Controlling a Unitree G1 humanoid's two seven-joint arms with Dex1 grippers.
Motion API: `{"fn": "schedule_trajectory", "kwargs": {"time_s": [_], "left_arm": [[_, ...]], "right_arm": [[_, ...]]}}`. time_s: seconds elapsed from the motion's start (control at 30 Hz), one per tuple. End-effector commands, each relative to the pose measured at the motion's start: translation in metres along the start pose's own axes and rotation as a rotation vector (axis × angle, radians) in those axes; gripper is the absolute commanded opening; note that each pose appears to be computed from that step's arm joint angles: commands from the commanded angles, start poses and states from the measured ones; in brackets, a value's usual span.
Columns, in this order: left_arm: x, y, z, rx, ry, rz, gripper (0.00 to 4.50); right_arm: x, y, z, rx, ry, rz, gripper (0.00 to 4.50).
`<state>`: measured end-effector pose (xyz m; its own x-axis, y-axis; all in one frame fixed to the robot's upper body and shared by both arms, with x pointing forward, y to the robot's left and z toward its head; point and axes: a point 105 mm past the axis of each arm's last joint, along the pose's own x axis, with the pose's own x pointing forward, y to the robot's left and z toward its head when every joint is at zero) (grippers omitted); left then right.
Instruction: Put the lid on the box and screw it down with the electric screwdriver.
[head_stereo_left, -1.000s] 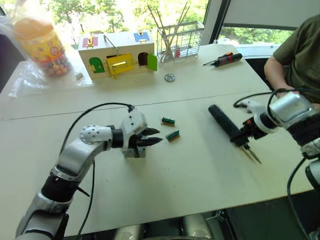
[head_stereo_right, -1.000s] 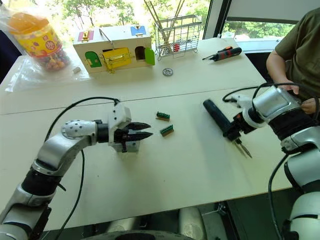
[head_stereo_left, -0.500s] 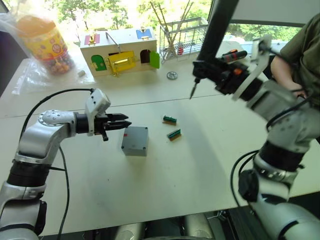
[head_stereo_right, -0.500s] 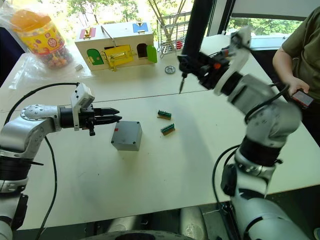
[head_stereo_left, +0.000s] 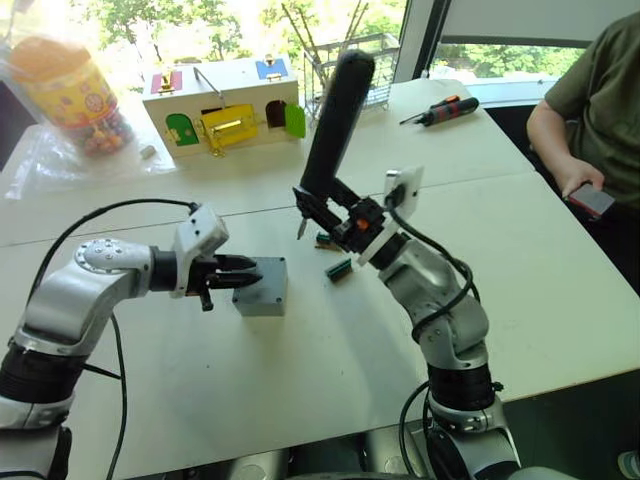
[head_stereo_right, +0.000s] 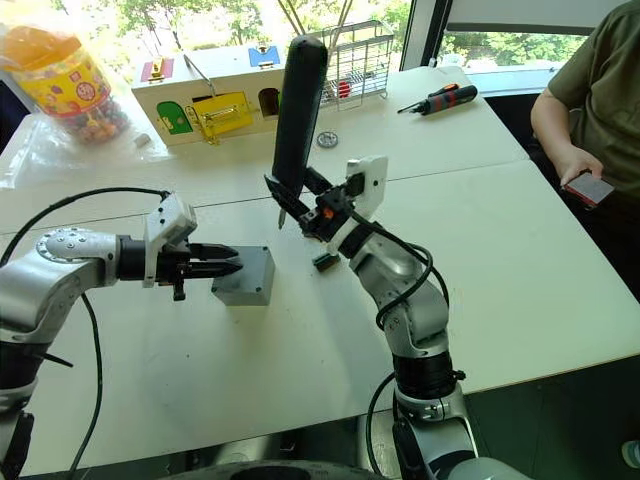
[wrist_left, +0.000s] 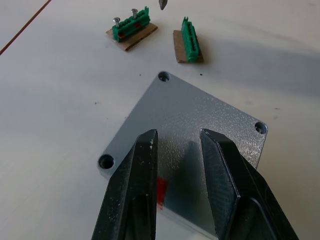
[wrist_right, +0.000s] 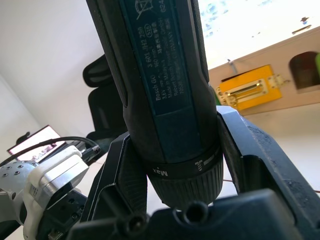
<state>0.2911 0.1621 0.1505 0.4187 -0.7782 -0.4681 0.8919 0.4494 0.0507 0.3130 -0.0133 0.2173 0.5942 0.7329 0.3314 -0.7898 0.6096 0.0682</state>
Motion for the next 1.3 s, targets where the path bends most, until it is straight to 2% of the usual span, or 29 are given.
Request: {"fn": "schedule_trajectory", "kwargs": {"time_s": [0.03,0.17,0.77,1.1,1.3], "left_arm": [[-0.001,0.0,0.003,0.027,-0.01,0.018,1.33],[0.0,-0.006,-0.008,0.019,0.02,0.001,1.33],[0.008,-0.01,-0.013,0.033,0.03,-0.014,1.33],[0.011,-0.009,-0.014,0.036,0.03,-0.01,1.33],[0.01,-0.008,-0.017,0.033,0.036,-0.006,1.33]], "right_arm": [[0.006,0.021,0.015,-0.018,-0.083,0.087,1.74],[0.006,0.028,-0.003,-0.01,-0.034,0.108,1.74],[0.003,0.015,-0.009,-0.027,-0.022,0.045,1.74],[0.007,0.02,-0.024,-0.029,0.017,0.072,1.74],[0.009,0.022,-0.048,-0.104,0.162,0.103,1.74]]}}
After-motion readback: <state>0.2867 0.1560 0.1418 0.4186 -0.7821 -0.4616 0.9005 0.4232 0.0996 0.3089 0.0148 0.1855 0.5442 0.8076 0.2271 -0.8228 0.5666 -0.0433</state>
